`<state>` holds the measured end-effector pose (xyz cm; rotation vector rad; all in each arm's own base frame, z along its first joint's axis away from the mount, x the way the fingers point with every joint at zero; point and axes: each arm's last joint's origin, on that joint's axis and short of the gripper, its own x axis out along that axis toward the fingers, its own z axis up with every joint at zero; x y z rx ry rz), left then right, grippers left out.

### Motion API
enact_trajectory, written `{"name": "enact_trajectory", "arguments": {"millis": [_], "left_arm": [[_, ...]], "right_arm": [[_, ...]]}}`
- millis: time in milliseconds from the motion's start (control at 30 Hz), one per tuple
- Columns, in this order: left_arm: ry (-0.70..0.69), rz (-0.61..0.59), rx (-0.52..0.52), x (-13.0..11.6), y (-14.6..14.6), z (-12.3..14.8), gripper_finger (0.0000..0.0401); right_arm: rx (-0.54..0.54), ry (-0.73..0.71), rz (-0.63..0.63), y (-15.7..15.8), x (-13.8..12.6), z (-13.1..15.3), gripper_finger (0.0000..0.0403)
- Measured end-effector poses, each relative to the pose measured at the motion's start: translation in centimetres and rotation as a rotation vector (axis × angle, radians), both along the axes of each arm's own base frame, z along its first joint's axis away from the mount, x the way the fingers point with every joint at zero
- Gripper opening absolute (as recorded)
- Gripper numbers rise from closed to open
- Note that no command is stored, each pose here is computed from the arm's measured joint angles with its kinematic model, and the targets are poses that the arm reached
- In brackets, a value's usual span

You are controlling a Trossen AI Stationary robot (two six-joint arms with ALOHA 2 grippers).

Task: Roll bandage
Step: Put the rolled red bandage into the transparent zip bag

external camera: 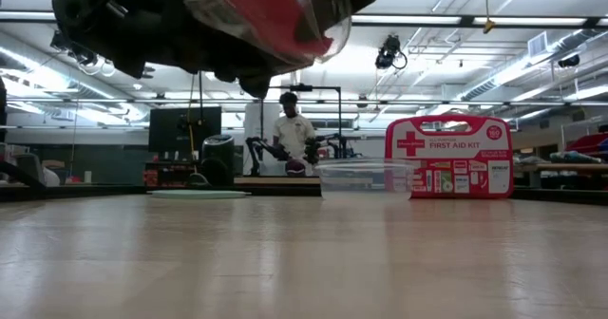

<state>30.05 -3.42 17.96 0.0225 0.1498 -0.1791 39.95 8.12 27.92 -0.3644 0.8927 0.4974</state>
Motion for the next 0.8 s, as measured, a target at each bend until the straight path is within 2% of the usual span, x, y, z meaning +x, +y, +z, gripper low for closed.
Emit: {"name": "enact_trajectory", "arguments": {"millis": [133,267,367,667,800], "left_arm": [[-0.074,0.050,0.024,0.2,0.2,0.6,0.0001],[-0.135,0.077,0.046,0.2,0.2,1.1,0.0001],[-0.144,0.082,0.051,0.2,0.3,1.2,0.0001],[-0.117,0.074,0.085,0.8,0.2,1.6,0.0001],[-0.130,0.093,0.128,0.9,0.3,1.7,0.0001]], "right_arm": [[-0.048,0.019,-0.099,-0.3,-0.1,-0.1,0.0001],[0.025,0.079,-0.042,-0.3,-0.5,-0.3,0.0002],[0.029,0.083,-0.046,-0.2,-0.5,-0.3,0.0014],[0.003,0.079,-0.073,0.1,-0.7,-0.2,0.0127],[-0.067,0.123,-0.110,0.0,-1.8,1.3,0.0159]]}}
